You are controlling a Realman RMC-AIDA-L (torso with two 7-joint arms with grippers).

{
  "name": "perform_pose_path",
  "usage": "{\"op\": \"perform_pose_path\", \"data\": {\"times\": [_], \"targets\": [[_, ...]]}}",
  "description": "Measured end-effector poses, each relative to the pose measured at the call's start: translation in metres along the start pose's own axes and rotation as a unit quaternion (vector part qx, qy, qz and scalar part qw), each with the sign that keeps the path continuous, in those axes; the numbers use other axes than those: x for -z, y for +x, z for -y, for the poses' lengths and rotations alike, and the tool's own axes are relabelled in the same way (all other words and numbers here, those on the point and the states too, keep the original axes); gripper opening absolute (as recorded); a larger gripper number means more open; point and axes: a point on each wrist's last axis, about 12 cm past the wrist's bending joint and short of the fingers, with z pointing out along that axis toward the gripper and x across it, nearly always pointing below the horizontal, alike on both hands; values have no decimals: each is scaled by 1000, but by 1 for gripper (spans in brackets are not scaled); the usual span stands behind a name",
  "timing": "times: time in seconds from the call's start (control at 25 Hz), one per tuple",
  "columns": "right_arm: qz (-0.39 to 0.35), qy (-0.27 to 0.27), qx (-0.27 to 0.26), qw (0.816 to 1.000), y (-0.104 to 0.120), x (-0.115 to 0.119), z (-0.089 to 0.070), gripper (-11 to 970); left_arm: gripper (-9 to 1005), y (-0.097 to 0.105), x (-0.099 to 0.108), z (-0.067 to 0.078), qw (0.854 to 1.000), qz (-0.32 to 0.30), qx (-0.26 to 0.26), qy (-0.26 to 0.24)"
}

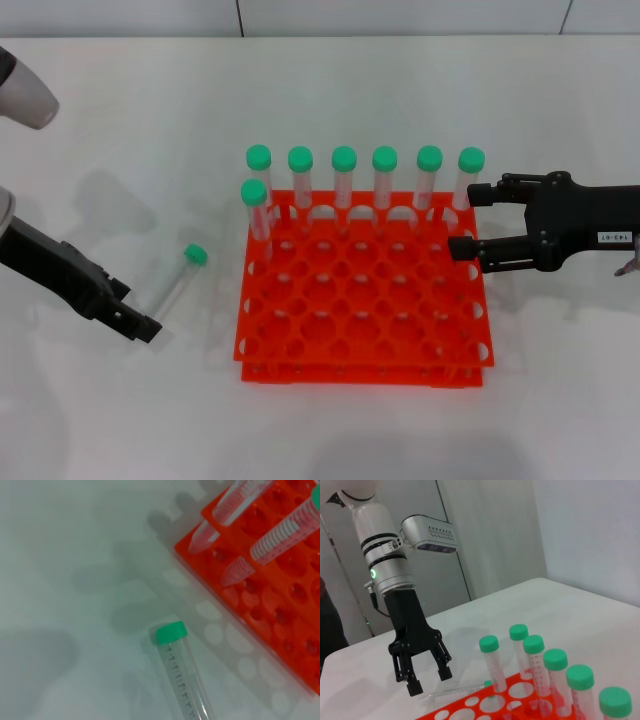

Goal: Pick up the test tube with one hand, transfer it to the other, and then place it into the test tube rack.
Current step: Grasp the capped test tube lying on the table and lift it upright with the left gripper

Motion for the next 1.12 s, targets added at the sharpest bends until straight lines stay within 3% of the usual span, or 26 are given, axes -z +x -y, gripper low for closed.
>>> {"op": "perform_pose_path", "data": {"times": [0.92,1.12], "targets": [[2,9,1,1000,-1,0,2,832,848,-3,-5,1,1000,-14,-8,-5],[2,10,1,1000,-1,0,2,832,664,-5,-8,2,1000,-18,-11,-5]]}}
